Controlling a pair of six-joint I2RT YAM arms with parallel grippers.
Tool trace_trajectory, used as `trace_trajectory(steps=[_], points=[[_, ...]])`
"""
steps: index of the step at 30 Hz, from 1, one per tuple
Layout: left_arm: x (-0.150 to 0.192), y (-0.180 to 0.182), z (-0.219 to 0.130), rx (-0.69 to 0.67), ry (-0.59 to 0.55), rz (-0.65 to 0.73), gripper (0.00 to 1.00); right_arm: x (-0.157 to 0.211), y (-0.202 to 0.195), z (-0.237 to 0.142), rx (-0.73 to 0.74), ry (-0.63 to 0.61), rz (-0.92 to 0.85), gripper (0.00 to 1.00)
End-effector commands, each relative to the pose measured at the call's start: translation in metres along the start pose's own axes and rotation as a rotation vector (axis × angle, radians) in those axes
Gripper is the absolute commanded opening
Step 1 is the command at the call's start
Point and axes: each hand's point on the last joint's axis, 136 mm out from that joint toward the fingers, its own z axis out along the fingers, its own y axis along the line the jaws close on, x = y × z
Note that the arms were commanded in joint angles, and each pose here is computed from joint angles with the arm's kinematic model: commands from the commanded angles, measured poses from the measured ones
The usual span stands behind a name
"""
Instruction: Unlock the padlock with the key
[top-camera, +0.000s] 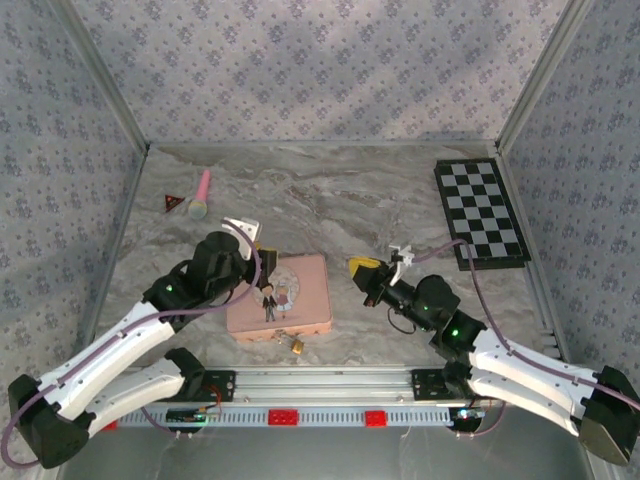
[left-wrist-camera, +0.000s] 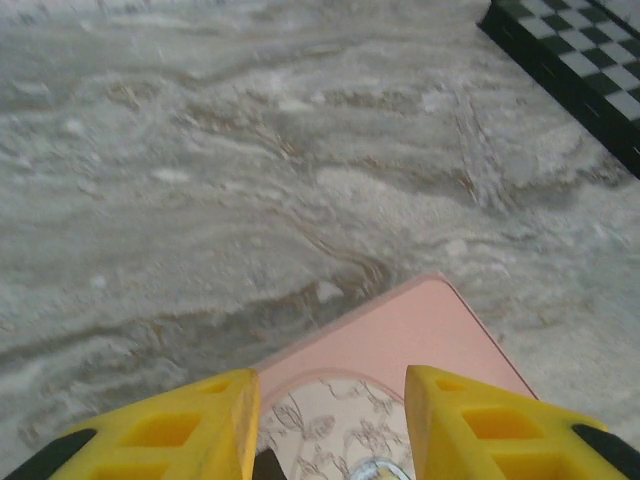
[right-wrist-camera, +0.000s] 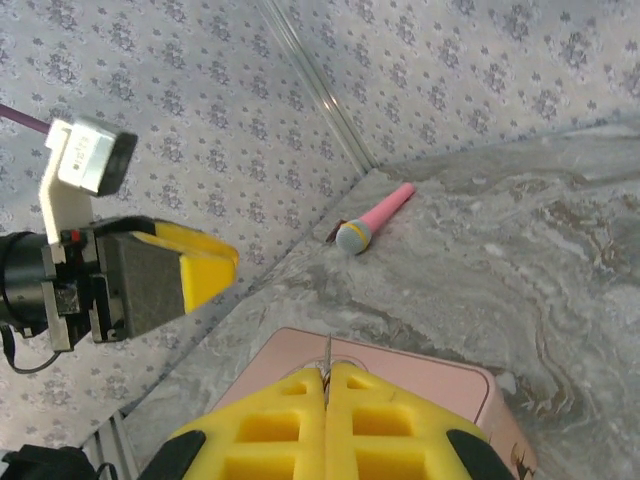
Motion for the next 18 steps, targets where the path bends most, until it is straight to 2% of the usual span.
trace_trajectory(steps=[1,4,11,18], points=[[0.004,-0.027,0.001,0.144,0.063,-0.066,0.43,-0.008,0.003,0.0,-0.008,-0.047,-0.064,0.0],[-0.003,-0.058,0.004,0.311,0.071,-0.072,0.43,-0.006,0.008,0.004,-0.023,-0.038,-0.062,0.0],[-0.03,-0.107,-0.002,0.594,-0.038,-0.063,0.44,-0.006,0.021,0.009,-0.092,-0.047,-0.013,0.0],[-0.044,-0.131,0.003,0.743,-0.062,-0.127,0.42,-0.012,0.036,0.01,-0.17,-0.063,0.02,0.0]])
